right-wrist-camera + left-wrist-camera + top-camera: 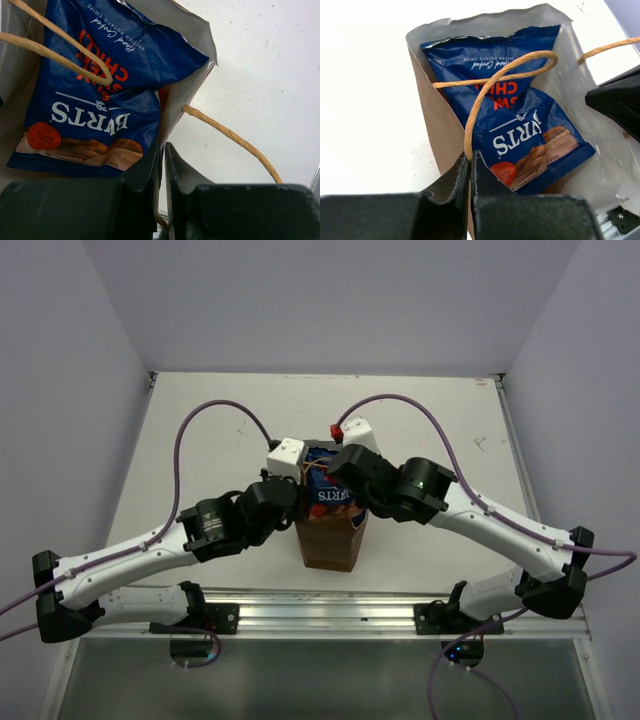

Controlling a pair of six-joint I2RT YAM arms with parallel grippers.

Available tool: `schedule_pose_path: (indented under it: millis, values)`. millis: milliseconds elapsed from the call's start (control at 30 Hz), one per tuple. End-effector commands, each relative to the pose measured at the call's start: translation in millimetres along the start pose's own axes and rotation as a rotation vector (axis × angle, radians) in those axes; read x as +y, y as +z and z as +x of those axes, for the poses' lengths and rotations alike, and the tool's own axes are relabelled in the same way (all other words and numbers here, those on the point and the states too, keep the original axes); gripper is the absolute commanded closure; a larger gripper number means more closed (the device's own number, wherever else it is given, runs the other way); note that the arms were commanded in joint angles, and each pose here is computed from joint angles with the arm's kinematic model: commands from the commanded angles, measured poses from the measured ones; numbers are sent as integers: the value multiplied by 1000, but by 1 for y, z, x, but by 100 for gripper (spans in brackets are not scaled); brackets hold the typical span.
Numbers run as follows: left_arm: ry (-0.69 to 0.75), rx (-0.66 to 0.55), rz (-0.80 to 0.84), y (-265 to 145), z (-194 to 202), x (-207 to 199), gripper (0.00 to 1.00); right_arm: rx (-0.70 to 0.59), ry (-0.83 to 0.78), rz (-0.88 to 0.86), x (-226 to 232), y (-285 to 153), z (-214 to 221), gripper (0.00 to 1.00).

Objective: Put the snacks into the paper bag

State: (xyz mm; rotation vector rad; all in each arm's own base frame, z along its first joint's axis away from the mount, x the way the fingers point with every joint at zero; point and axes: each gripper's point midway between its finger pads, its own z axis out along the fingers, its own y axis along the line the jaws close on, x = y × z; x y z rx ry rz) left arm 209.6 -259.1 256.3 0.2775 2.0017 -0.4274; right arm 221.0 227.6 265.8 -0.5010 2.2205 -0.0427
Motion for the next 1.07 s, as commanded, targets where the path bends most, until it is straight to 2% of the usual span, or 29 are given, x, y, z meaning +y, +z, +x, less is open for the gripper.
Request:
schedule_pose_path:
  millis: [0, 33, 67, 100, 133, 167, 200, 300, 367, 433, 500, 567, 700, 833, 1000, 1033]
  values:
    - [-82, -103, -38, -13, -35, 7, 100, -65, 55, 16, -6, -6, -13, 87]
    - [-84, -102, -30, -13, -35, 5, 88, -67, 57, 15, -7, -7, -12, 56]
    - [-85, -100, -29, -13, -35, 5, 53, -73, 61, 17, -8, -7, -14, 29]
    - [-88, -106, -29, -14, -37, 5, 38, -81, 64, 17, -9, -9, -16, 9]
    - [-95, -126, -47, -17, -42, 8, 28, -113, 82, 28, -15, -17, -27, 1]
    - [-109, -160, -45, -23, -56, 8, 7, -140, 102, 43, -22, -24, -36, 1]
    - [-120, -193, -46, -31, -69, 10, 0, -162, 127, 59, -29, -32, -45, 1]
    - [-159, -337, -107, -68, -133, 24, 0, -282, 223, 139, -78, -90, -91, 1]
    - [-222, -432, -131, -103, -179, 38, 0, -327, 230, 211, -104, -111, -103, 1]
    - [-261, -500, -238, -128, -196, 69, 0, -349, 236, 270, -130, -131, -103, 1]
    - [-239, -533, -320, -145, -196, 96, 0, -373, 254, 360, -153, -140, -96, 1]
    - [-177, -515, -424, -142, -174, 116, 0, -369, 241, 418, -172, -142, -72, 1]
    - [-218, -456, -452, -148, -132, 144, 0, -347, 282, 510, -189, -133, -30, 1]
    - [-234, -415, -454, -146, -104, 154, 0, -277, 226, 545, -185, -111, 2, 1]
    - [-228, -408, -433, -148, -103, 154, 0, -296, 254, 540, -183, -109, -1, 1]
    - [-155, -389, -413, -146, -104, 150, 0, -314, 268, 528, -184, -115, -9, 1]
